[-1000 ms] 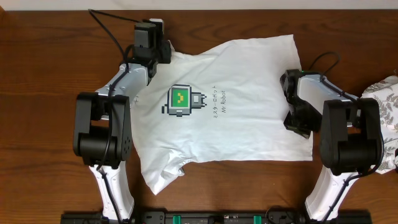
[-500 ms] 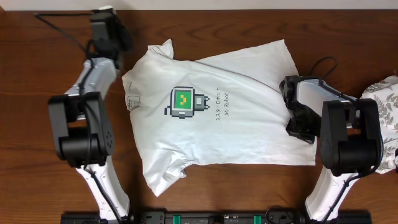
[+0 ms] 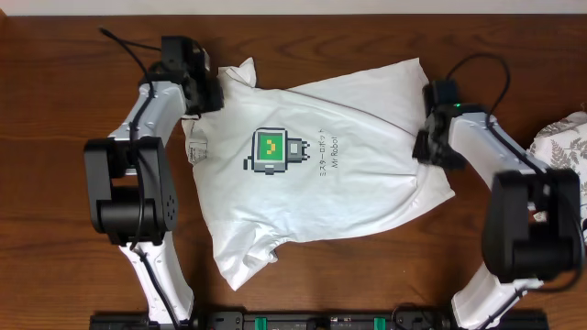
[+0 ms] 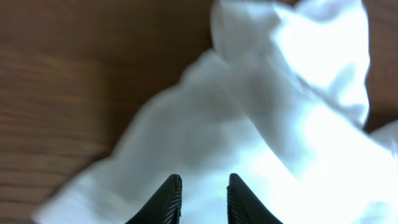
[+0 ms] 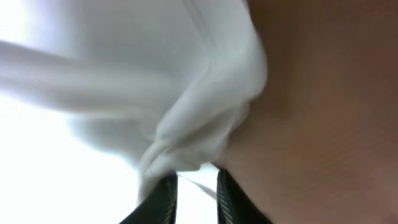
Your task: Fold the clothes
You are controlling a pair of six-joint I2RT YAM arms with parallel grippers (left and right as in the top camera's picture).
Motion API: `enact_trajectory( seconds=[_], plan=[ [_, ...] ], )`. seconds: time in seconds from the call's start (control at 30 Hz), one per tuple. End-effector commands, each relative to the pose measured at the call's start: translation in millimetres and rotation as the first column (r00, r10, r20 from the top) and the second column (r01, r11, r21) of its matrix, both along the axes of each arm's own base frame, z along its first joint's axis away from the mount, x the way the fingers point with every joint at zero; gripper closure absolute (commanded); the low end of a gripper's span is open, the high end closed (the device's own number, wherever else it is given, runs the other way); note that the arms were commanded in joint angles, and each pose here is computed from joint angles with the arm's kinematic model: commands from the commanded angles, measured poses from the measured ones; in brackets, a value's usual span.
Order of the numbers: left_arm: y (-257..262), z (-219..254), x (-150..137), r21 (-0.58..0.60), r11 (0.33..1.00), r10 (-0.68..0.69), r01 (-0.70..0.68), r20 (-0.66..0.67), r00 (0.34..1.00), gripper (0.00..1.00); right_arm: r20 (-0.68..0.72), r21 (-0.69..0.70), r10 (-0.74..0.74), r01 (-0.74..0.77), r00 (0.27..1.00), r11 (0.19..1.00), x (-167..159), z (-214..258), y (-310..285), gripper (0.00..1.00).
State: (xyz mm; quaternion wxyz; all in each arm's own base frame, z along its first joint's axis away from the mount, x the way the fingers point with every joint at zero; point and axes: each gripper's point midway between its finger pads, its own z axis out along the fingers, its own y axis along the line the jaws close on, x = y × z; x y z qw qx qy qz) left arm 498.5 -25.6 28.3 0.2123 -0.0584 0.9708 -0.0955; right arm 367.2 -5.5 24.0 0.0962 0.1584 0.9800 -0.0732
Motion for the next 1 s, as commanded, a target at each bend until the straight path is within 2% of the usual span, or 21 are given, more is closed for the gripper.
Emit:
enact_trajectory(
  seconds=[0.0, 0.1, 0.3, 0.37, 0.47, 0.57, 0.63, 0.73, 0.83, 0.97],
  plan=[
    [-2, -20, -21, 0.003, 1.000, -0.001, 0.001, -0.071, 0.997, 0.76, 0.194, 0.148, 0.115, -0.145, 0.974, 0.978, 34, 56, 33, 0.61],
    [-1, -36, -40, 0.004, 1.000, 0.000, 0.000, -0.133, 0.991, 0.79, 0.235, 0.145, 0.111, -0.148, 0.966, 0.978, 39, 71, 33, 0.55],
    [7, -61, -72, 0.049, 0.999, 0.021, -0.011, -0.227, 0.974, 0.81, 0.173, 0.142, 0.110, -0.135, 0.979, 0.980, 27, 61, 30, 0.45],
    [13, -64, -79, 0.081, 0.997, 0.038, -0.019, -0.249, 0.968, 0.81, 0.168, 0.146, 0.110, -0.136, 0.980, 0.980, 27, 58, 31, 0.45],
    [21, -65, -81, 0.128, 0.991, 0.059, -0.027, -0.255, 0.965, 0.81, 0.135, 0.177, 0.108, -0.131, 0.985, 0.975, 20, 48, 36, 0.57],
    [38, -65, -82, 0.200, 0.975, 0.144, -0.094, -0.250, 0.957, 0.81, 0.071, 0.206, 0.085, -0.098, 0.994, 0.974, 8, 29, 39, 0.84],
    [45, -65, -82, 0.208, 0.968, 0.190, -0.139, -0.248, 0.950, 0.81, 0.014, 0.253, 0.095, -0.095, 0.995, 0.963, -3, 12, 47, 0.96],
    [52, -65, -83, 0.204, 0.963, 0.226, -0.177, -0.248, 0.942, 0.81, -0.061, 0.311, 0.116, -0.091, 0.991, 0.946, -20, -10, 59, 0.99],
    [56, -65, -83, 0.205, 0.962, 0.232, -0.183, -0.248, 0.940, 0.81, -0.118, 0.302, 0.136, -0.095, 0.984, 0.948, -35, -28, 62, 0.99],
    [58, -66, -85, 0.207, 0.961, 0.237, -0.186, -0.257, 0.937, 0.81, -0.177, 0.179, 0.067, -0.035, 0.982, 0.983, -49, -44, 39, 0.99]
  ],
)
